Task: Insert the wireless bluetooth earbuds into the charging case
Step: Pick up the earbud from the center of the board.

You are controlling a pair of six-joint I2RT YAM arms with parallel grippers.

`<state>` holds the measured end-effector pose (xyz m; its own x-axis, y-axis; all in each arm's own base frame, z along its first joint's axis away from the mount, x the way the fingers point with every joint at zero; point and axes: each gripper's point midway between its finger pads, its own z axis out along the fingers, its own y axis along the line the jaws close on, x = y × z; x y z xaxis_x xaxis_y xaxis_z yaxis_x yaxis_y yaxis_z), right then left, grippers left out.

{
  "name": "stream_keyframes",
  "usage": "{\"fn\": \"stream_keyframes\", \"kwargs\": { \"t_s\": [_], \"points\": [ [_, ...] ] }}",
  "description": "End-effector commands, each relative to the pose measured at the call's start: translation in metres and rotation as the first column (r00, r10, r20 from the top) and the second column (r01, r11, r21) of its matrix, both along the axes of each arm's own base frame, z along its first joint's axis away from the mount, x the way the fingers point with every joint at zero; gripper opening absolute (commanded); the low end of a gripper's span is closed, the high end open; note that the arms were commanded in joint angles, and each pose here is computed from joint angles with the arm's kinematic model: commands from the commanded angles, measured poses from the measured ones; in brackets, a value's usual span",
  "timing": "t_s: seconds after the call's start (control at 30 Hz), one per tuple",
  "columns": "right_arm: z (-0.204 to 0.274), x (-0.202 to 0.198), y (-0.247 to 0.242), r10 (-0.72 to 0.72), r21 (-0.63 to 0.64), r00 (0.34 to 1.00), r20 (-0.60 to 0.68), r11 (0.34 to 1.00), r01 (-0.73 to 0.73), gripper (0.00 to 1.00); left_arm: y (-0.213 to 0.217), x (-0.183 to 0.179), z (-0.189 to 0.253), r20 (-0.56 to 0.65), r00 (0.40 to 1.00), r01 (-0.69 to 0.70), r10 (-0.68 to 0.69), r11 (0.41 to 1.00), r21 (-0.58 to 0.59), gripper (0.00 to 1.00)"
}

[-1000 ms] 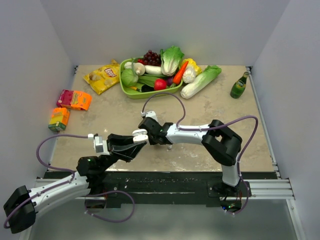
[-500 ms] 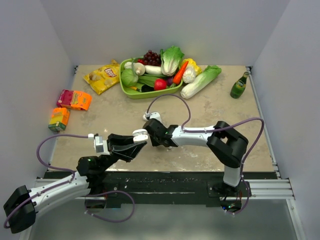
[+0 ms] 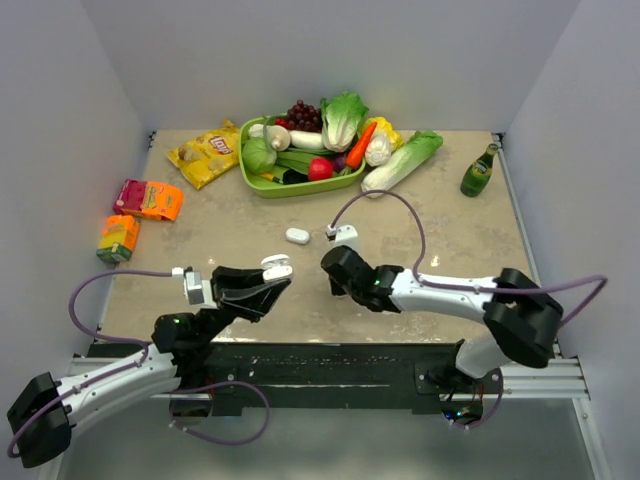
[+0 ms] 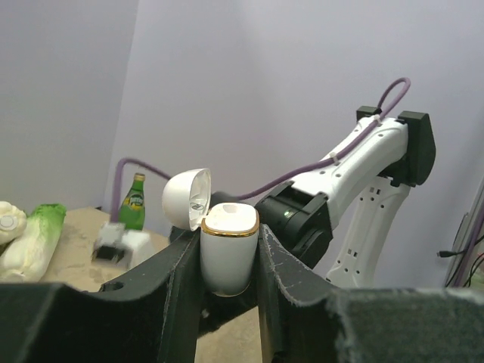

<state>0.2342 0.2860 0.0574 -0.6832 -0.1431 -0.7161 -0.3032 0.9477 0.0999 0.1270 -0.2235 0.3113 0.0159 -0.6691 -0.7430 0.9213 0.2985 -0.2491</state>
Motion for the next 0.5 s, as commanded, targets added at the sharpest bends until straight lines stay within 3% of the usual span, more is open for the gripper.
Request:
{"fn": "stream_keyframes", "kwargs": {
  "t_s": [0.0,0.17,0.33,0.47],
  "points": [
    [0.1,0.03,0.004,-0.112,0.217,0.958,0.263,0.975,0.054,0.0,0.004,0.01,-0.072,-0.075,0.995,-0.062,0.071,0.992,0.113,0.0],
    [0.174,0.034,-0.009,-0.149,0.323,0.898,0.415,0.946,0.008,0.0,0.005,0.021,-0.052,-0.048,0.991,-0.124,0.128,0.988,0.09,0.0],
    [0.25,0.024,-0.024,-0.203,0.473,0.806,0.556,0.875,-0.106,0.0,0.0,0.034,-0.024,-0.001,0.984,-0.178,0.179,0.982,0.066,0.0],
    [0.287,0.014,-0.032,-0.204,0.494,0.743,0.638,0.848,-0.192,0.0,-0.011,0.041,-0.006,0.036,0.982,-0.189,0.187,0.98,0.061,0.0]
  ]
}}
